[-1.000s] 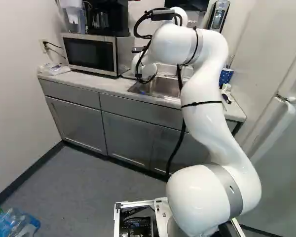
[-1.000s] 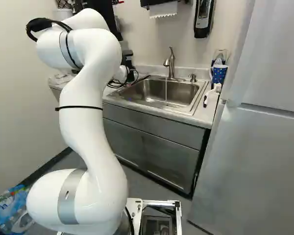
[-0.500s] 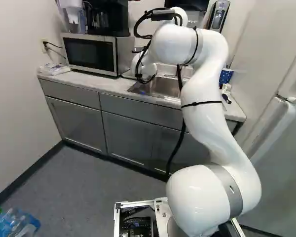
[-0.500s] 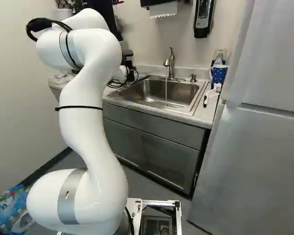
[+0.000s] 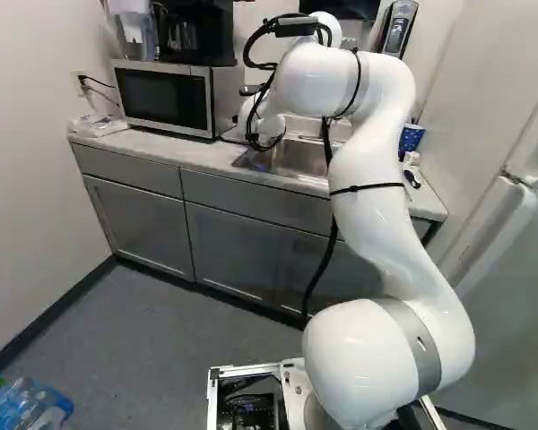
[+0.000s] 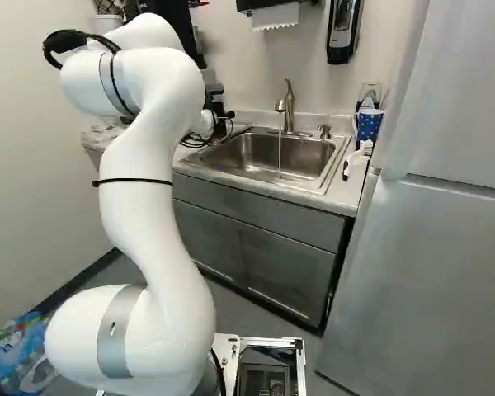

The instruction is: Rinse the cup and place it in the tray

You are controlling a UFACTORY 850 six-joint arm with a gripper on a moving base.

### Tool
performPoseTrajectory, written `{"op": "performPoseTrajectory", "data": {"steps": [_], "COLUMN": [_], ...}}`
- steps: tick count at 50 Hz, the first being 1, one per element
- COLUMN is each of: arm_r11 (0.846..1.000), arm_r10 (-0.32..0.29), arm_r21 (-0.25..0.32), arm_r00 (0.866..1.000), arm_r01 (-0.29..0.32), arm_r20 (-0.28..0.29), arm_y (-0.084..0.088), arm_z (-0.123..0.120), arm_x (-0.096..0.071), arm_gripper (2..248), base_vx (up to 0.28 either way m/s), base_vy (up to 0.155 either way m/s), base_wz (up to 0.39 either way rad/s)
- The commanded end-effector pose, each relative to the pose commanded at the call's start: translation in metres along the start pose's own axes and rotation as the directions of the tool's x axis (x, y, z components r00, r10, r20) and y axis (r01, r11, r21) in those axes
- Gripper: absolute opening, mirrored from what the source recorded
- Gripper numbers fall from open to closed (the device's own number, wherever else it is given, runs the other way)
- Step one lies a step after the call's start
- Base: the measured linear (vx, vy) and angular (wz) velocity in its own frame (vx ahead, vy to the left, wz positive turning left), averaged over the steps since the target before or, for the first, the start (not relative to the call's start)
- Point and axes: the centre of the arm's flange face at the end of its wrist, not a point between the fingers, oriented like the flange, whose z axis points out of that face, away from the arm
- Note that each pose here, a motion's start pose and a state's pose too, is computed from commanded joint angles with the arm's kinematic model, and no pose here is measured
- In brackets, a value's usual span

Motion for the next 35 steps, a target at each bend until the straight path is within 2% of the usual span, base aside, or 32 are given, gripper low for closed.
{"op": "performPoseTrajectory", "data": {"steps": [35], "arm_r11": [1.000], "arm_r10": [0.000], "arm_r21": [-0.003], "arm_r00": [0.998], "arm_r01": [0.000], "arm_r20": [-0.061], "arm_y": [0.002], "arm_z": [-0.007], "arm_x": [0.040], "arm_gripper": [247], "base_vx": [0.000], "base_vy": [0.000], "base_wz": [0.000]}}
